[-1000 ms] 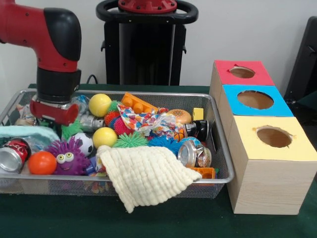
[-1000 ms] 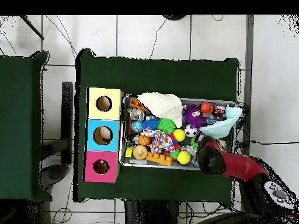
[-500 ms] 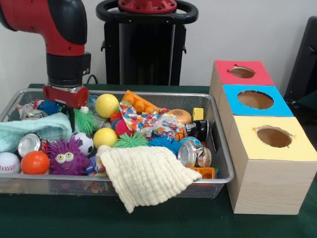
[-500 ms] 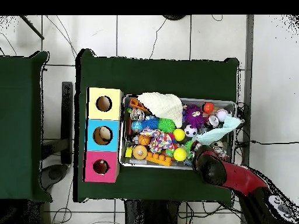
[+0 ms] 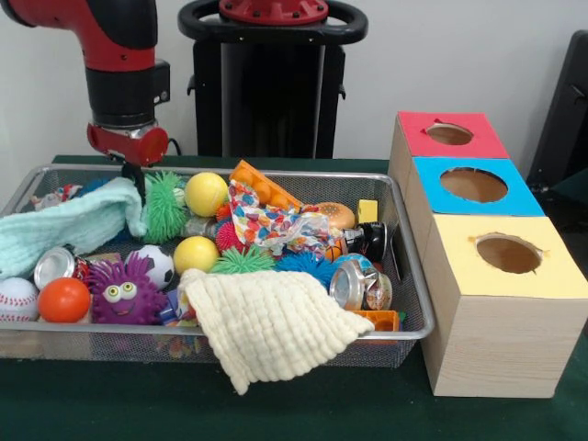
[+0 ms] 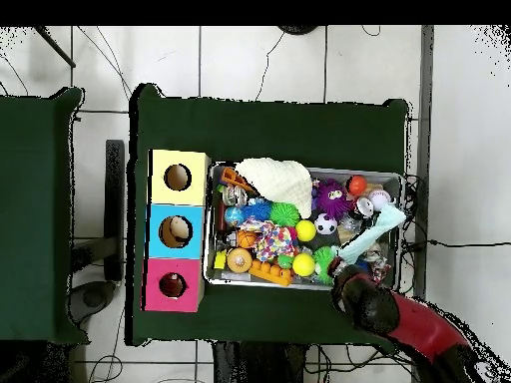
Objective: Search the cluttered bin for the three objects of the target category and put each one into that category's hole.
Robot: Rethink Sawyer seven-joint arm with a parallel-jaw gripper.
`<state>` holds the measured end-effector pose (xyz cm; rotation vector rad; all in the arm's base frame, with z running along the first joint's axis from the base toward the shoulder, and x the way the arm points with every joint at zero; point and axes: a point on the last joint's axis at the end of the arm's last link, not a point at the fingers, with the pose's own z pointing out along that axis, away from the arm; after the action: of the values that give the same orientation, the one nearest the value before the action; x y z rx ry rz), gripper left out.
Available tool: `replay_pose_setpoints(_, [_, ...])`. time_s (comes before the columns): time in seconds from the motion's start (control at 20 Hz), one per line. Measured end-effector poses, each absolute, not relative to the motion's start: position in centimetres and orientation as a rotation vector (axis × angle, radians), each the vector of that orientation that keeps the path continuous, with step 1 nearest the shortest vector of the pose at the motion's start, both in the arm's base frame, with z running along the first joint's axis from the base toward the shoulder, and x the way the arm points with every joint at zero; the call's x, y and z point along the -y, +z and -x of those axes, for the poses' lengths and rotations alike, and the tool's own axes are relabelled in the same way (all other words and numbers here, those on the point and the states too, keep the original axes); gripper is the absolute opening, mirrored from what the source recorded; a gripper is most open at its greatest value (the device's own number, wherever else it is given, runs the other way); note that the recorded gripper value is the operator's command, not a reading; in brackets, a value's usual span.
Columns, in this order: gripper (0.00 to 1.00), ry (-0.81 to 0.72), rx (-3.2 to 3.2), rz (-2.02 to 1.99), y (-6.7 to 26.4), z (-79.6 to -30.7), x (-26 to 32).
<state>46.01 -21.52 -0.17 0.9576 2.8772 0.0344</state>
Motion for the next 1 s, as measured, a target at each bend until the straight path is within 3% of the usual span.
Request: replay_pose_setpoints(1.0, [0.00, 0.212, -2.949, -1.143, 3.5, -43.2, 17.0])
